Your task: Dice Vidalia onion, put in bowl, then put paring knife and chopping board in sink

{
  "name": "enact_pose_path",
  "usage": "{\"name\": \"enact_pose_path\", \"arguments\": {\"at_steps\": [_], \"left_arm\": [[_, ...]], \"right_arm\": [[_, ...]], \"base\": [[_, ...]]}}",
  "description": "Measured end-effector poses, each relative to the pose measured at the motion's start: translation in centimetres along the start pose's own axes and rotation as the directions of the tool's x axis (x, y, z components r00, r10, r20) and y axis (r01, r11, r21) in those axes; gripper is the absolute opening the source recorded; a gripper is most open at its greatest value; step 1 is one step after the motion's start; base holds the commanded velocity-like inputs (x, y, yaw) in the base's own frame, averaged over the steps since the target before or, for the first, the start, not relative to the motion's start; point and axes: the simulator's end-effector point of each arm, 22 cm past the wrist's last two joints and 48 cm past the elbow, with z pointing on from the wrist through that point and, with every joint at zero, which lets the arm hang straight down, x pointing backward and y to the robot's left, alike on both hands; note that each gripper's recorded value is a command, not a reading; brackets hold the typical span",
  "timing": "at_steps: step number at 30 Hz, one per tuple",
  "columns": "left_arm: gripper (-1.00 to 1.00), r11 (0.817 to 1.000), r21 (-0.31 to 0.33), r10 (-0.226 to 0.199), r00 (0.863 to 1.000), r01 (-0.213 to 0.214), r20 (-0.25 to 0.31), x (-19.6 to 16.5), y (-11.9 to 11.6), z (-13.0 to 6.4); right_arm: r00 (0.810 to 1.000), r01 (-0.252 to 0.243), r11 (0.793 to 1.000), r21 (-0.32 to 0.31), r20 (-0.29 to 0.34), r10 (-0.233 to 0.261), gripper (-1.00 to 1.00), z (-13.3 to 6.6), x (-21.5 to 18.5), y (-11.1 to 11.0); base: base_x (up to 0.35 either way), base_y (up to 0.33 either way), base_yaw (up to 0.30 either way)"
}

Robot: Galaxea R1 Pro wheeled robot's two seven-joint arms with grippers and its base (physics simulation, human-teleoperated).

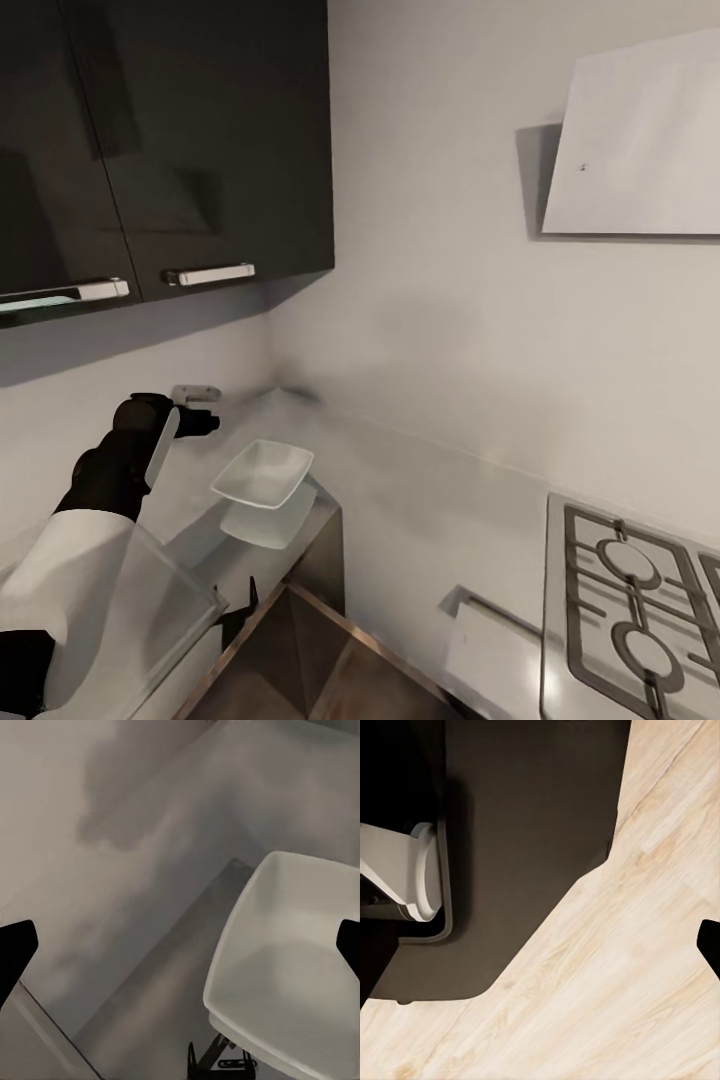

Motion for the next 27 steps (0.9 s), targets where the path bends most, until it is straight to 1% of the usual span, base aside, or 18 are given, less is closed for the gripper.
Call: {"name": "enact_pose_path", "arguments": {"at_steps": [27], "left_arm": [[1.0,1.0,-0.001,0.001,1.0,-0.001,0.002,-0.07,0.03,-0.03]], "right_arm": [[1.0,0.0,1.0,-0.003,0.005,0.0,1.0,0.0,-0.15,0.07]], "base": [[0.002,0.0,0.0]]}}
